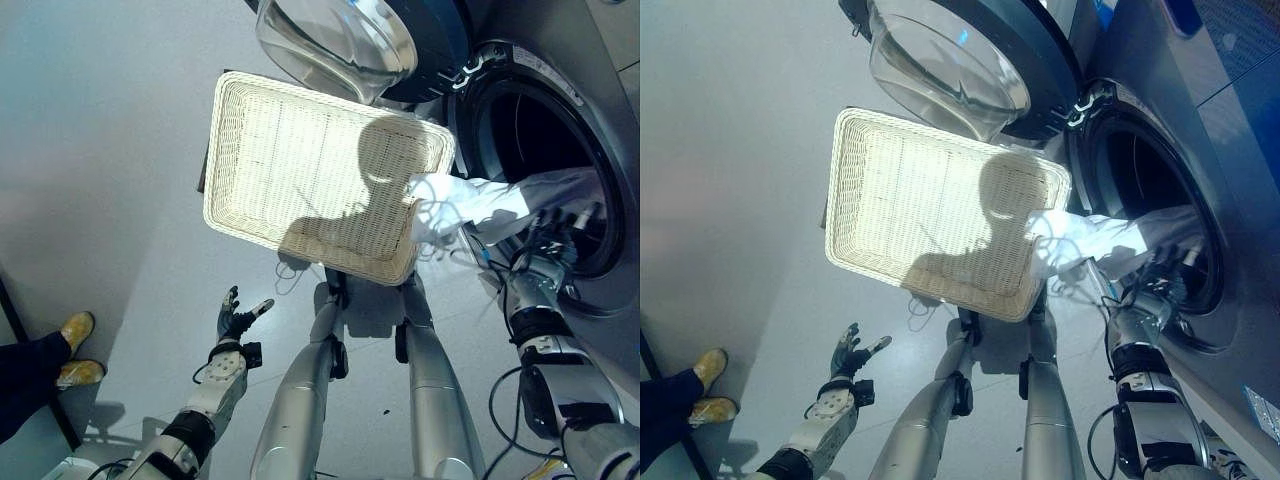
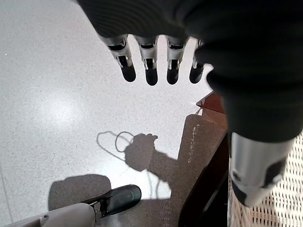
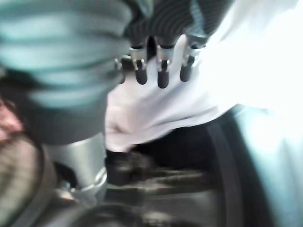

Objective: Put the clothes into the washing machine.

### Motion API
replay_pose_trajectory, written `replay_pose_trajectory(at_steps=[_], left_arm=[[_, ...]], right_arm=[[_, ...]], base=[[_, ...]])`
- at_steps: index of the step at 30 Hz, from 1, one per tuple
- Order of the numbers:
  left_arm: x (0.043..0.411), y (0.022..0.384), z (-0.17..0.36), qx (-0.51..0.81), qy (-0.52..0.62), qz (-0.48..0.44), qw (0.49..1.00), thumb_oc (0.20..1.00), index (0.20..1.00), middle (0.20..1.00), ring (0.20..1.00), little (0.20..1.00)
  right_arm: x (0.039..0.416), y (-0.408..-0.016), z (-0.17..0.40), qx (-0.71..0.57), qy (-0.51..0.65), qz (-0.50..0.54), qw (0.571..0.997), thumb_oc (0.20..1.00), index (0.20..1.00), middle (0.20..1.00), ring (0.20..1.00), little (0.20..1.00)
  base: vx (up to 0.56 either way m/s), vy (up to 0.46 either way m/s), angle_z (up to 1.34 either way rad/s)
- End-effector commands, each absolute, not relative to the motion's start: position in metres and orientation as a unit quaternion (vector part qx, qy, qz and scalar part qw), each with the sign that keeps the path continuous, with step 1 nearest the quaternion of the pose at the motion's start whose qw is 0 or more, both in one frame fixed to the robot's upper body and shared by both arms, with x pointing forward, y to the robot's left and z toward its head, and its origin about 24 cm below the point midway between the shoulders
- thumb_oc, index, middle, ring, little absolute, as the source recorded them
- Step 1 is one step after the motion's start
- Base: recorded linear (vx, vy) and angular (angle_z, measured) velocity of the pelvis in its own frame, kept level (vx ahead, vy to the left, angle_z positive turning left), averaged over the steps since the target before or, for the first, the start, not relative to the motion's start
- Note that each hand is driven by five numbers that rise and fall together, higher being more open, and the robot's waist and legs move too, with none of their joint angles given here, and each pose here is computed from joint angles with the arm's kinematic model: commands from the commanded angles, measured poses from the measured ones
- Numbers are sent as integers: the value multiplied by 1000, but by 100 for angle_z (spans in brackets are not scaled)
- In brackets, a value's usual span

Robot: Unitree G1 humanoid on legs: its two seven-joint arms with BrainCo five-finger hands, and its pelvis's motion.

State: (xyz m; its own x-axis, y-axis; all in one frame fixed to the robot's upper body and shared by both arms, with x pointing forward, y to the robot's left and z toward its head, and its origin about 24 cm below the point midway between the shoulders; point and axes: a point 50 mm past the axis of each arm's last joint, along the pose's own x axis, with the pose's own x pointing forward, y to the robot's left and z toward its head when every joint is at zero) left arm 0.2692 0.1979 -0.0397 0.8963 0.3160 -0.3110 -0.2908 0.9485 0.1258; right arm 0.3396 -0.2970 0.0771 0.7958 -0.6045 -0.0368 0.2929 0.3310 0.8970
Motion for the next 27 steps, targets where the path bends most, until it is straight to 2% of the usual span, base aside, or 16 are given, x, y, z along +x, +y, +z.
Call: replay_pose_trajectory(at_steps=[1,5,8,12,14,15,16,18,22,26,27], left_arm=[[264,203,-46,40,172,175,969,1000,1000,1000,1000,1000],[263,197,-46,34,167,173,970,1000,1000,1000,1000,1000],[262,190,-47,27,165,175,970,1000,1000,1000,1000,1000],[261,189,-47,23,161,179,970,1000,1000,1000,1000,1000],[261,192,-47,25,161,181,970,1000,1000,1000,1000,1000],[262,195,-47,26,163,183,969,1000,1000,1000,1000,1000],[262,195,-47,26,163,183,969,1000,1000,1000,1000,1000],[262,197,-49,27,167,181,969,1000,1000,1000,1000,1000],[264,192,-52,25,176,175,968,1000,1000,1000,1000,1000],[267,185,-52,21,178,171,969,1000,1000,1000,1000,1000],[269,178,-52,19,181,164,969,1000,1000,1000,1000,1000]], right_arm=[[326,-305,70,367,-138,-261,882,1000,1000,1000,1000,1000],[321,-289,71,240,-146,-280,918,1000,1000,1000,1000,1000],[320,-256,90,69,-196,-303,930,1000,1000,1000,1000,1000],[325,-224,86,-3,-172,-200,965,1000,1000,1000,1000,1000],[325,-212,72,17,-128,-144,981,1000,1000,1000,1000,1000],[325,-207,53,40,-64,-105,992,1000,1000,1000,1000,1000],[325,-207,51,46,-58,-102,992,1000,1000,1000,1000,1000],[320,-207,20,113,31,-76,990,1000,1000,1000,1000,1000],[315,-204,-10,265,117,-45,956,1000,1000,1000,1000,1000],[318,-205,-13,330,133,-46,933,1000,1000,1000,1000,1000],[326,-209,-9,394,136,-59,907,1000,1000,1000,1000,1000]], base=[[0,0,0],[-4,11,1],[-24,72,-1],[-27,38,-1],[-16,2,-1],[0,0,0],[0,0,0],[0,0,0],[2,39,2],[9,46,1],[16,42,2]])
